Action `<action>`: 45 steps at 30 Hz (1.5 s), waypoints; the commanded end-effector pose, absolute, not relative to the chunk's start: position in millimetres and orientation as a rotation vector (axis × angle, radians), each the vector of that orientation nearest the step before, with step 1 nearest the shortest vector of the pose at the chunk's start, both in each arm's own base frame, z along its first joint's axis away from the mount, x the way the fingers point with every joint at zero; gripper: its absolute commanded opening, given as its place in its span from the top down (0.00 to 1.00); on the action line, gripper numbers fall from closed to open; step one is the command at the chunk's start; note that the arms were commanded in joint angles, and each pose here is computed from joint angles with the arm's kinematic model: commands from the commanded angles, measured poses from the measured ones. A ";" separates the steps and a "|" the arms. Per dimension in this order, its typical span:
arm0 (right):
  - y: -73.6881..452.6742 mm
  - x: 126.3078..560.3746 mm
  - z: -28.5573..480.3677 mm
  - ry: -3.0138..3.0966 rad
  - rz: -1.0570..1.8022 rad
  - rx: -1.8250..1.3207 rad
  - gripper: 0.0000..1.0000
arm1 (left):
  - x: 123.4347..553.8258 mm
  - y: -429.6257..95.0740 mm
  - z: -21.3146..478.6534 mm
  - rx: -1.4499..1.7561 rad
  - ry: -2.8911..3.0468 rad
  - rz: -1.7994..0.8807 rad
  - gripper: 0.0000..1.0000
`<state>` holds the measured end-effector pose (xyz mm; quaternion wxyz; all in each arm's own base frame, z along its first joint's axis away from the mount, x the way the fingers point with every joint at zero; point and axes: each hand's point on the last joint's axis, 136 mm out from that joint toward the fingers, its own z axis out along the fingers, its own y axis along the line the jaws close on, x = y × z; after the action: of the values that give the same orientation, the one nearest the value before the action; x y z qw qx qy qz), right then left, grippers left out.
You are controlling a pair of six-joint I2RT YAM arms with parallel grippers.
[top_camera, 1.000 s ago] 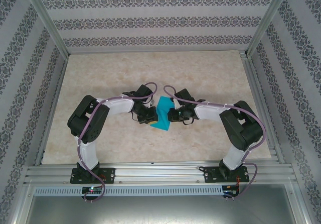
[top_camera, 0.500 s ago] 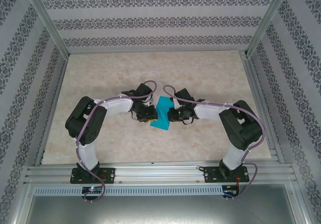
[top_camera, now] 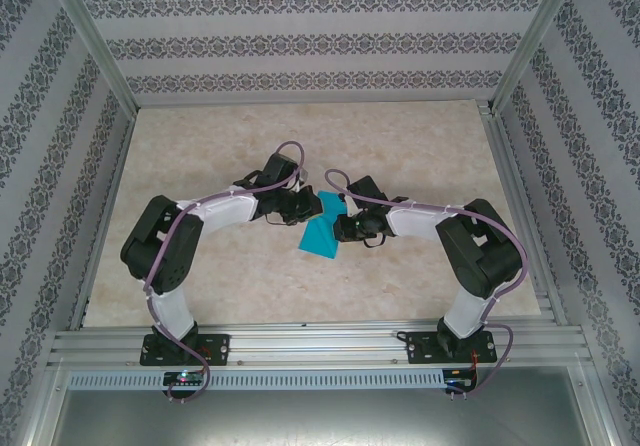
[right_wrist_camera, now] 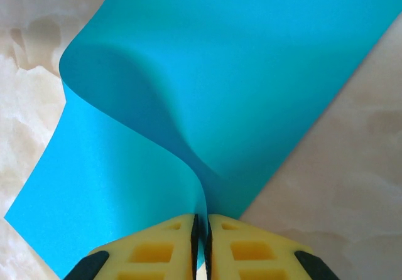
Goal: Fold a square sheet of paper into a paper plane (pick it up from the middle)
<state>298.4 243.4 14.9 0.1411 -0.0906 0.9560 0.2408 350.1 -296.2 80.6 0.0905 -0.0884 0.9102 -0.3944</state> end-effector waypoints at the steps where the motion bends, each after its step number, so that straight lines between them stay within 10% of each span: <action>1: 233.0 290.4 -6.0 2.833 0.607 -0.269 0.86 | 359.6 -308.6 82.8 -0.291 2.664 -1.289 0.90; 33: 235.9 293.0 -2.9 2.827 0.628 -0.254 0.84 | 336.8 -284.5 -7.9 -0.359 2.894 -1.043 0.89; 45: 227.7 310.6 89.6 2.627 0.742 -0.092 0.50 | 334.2 -283.4 -6.3 -0.335 2.895 -1.043 0.89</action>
<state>308.7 234.6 68.0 0.1843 -0.0581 0.9463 0.2593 349.5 -300.5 19.6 0.0461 -0.0966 0.9193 -0.3786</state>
